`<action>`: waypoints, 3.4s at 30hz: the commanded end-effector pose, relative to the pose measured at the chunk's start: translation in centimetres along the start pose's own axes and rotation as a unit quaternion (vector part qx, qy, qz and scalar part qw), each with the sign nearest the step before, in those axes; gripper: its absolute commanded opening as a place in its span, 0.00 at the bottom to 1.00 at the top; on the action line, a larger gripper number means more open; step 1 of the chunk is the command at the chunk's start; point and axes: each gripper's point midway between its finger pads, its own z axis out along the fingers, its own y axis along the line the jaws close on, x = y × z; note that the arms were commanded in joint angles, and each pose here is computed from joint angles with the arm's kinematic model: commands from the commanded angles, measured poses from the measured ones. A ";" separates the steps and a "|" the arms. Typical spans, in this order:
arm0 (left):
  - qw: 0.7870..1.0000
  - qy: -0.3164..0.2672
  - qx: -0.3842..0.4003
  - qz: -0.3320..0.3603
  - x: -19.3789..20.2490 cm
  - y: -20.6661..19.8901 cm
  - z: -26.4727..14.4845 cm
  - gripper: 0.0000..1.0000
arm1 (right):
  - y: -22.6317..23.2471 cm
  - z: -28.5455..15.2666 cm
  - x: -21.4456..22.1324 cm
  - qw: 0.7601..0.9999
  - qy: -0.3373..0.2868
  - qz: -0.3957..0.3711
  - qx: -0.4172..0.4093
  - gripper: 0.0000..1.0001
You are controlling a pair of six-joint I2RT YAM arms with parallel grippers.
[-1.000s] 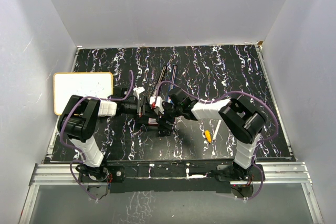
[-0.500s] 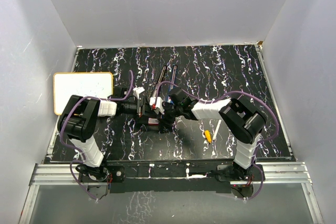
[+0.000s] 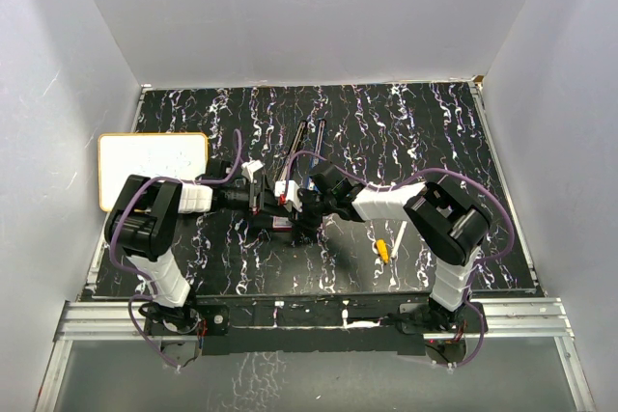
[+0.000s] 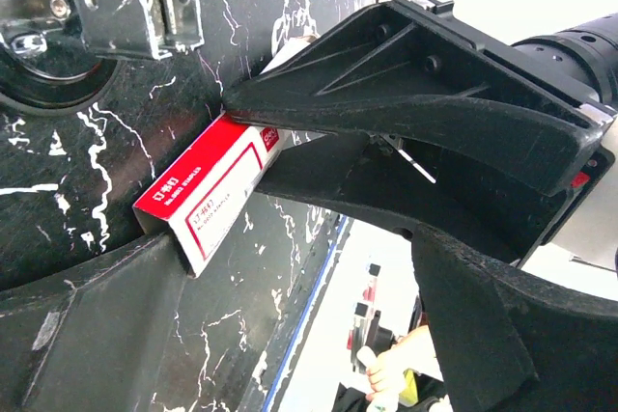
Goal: Load the staples into the stapler
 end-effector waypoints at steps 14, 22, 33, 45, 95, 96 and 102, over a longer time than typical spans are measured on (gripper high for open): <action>0.991 -0.081 -0.067 0.080 -2.5 -0.4 -3.7 0.97 | 0.3 -1.4 -0.6 1.000 0.002 -0.007 -0.004 0.41; 0.975 -0.117 -0.083 0.172 -4.1 -3.2 -5.6 0.96 | -0.3 -3.0 -3.8 1.000 -0.012 -0.014 0.000 0.67; 0.916 -0.146 -0.190 0.323 -7.7 -6.7 -10.1 0.96 | 0.0 -7.0 -6.2 0.999 -0.009 0.033 0.034 0.69; 0.863 -0.182 -0.247 0.402 -10.2 -9.9 -13.4 0.97 | 2.7 -7.4 -3.6 0.986 0.037 0.159 0.015 0.58; 0.863 -0.166 -0.232 0.416 -9.1 -8.4 -12.1 0.97 | -1.0 -5.6 0.0 0.958 0.104 0.258 0.069 0.34; 0.863 -0.166 -0.232 0.416 -9.0 -8.4 -12.0 0.97 | -1.1 -5.7 0.1 0.958 0.105 0.258 0.071 0.34; 0.862 -0.168 -0.231 0.420 -9.0 -8.5 -12.0 0.97 | -1.1 -5.2 1.4 0.953 0.121 0.267 0.072 0.32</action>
